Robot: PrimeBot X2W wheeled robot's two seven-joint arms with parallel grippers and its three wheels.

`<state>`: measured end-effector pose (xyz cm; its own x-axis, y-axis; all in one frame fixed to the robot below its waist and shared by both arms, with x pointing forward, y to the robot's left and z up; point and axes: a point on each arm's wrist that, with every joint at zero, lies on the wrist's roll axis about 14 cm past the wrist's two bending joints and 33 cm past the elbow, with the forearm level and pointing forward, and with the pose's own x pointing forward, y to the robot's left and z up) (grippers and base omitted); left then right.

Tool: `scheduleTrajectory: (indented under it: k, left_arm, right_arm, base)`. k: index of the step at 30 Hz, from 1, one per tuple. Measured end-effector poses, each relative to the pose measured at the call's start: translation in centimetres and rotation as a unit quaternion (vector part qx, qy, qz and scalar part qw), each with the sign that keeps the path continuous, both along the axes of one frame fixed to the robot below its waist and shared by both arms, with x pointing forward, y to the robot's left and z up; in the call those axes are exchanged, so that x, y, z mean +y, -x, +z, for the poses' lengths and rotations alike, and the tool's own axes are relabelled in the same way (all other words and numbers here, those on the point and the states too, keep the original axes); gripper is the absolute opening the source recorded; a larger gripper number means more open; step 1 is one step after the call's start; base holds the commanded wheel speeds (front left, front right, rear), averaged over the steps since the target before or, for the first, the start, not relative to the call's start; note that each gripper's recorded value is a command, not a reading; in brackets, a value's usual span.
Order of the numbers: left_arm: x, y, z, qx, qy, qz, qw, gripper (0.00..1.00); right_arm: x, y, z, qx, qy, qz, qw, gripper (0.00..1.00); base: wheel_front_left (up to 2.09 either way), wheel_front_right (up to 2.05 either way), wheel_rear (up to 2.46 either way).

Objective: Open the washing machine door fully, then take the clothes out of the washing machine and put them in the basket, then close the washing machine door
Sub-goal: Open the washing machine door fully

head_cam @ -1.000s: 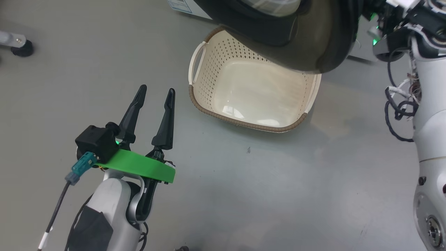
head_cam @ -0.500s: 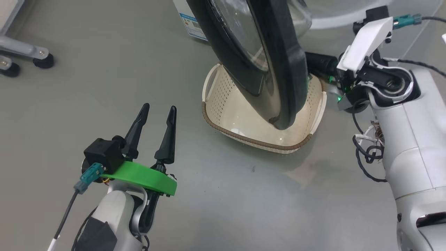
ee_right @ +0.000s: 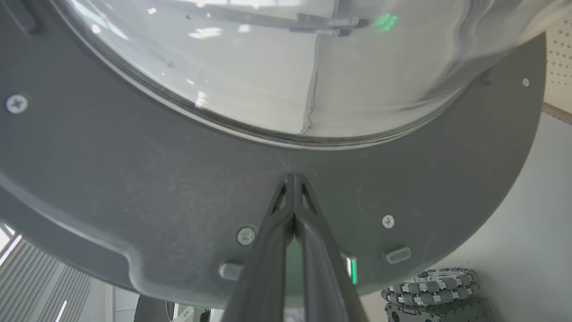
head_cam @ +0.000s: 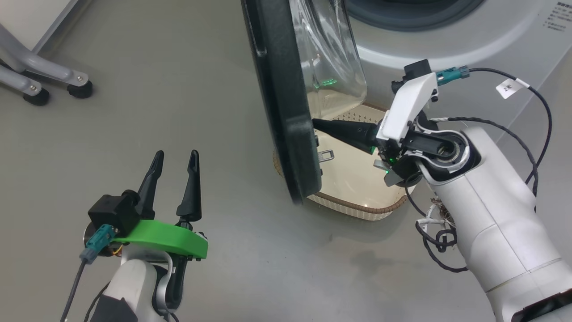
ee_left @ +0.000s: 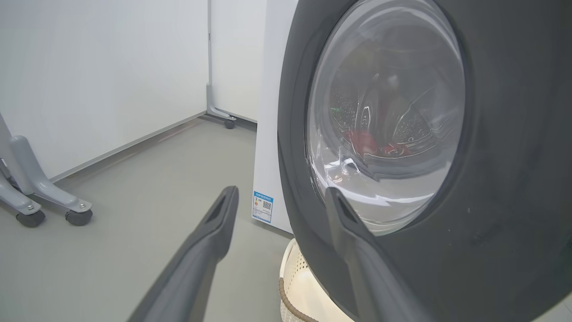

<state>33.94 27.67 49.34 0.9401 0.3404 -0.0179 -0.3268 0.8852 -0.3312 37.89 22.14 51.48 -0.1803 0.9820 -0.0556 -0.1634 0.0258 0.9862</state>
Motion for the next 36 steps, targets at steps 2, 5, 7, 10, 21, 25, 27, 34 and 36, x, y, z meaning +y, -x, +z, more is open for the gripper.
scheduleTrajectory:
  k: [2, 5, 7, 10, 21, 25, 27, 34, 36]
  left_arm:
    - [0.4, 0.4, 0.1, -0.001, -0.002, 0.007, 1.0, 1.0]
    - [0.5, 0.7, 0.0, 0.0, -0.001, 0.01, 1.0, 1.0]
    - [0.6, 0.8, 0.1, -0.002, -0.001, 0.012, 1.0, 1.0]
    - [0.7, 0.9, 0.4, -0.006, -0.002, 0.014, 1.0, 1.0]
    - [1.1, 1.3, 1.0, -0.015, -0.004, 0.019, 1.0, 1.0]
    - [1.1, 1.3, 1.3, -0.021, -0.004, 0.018, 1.0, 1.0]
    - [1.0, 1.3, 1.4, -0.022, -0.008, 0.015, 1.0, 1.0]
    - [0.8, 1.3, 1.4, -0.024, -0.009, 0.007, 1.0, 1.0]
    - [0.8, 1.4, 1.5, -0.026, -0.009, 0.007, 1.0, 1.0]
  right_arm:
    - [0.5, 1.1, 0.5, 0.0, -0.008, 0.009, 1.0, 0.0]
    - [0.9, 2.0, 0.7, 0.0, -0.012, 0.014, 1.0, 0.0]
    - [1.2, 2.5, 0.9, -0.006, -0.014, 0.014, 1.0, 0.0]
    - [1.7, 3.1, 1.2, -0.012, -0.018, 0.003, 1.0, 0.0]
    - [2.5, 3.9, 2.7, -0.004, -0.042, -0.033, 0.999, 0.0]
    - [2.4, 2.8, 3.6, -0.003, -0.053, -0.069, 0.996, 0.0]
    - [2.2, 2.0, 4.0, -0.003, -0.057, -0.091, 0.994, 0.0]
    - [0.4, -0.6, 3.2, 0.014, -0.053, -0.178, 0.983, 0.0]
    - [-0.3, -1.3, 2.8, 0.021, -0.051, -0.207, 0.977, 0.0]
  base:
    - [0.0, 0.0, 0.0]
    - [0.0, 0.0, 0.0]
    - [-0.09, -0.09, -0.09]
    - [-0.14, -0.14, -0.14]
    - [-0.03, -0.03, -0.03]
    - [0.0, 0.0, 0.0]
    - [0.0, 0.0, 0.0]
    - [0.0, 0.0, 0.0]
    - [0.0, 0.0, 0.0]
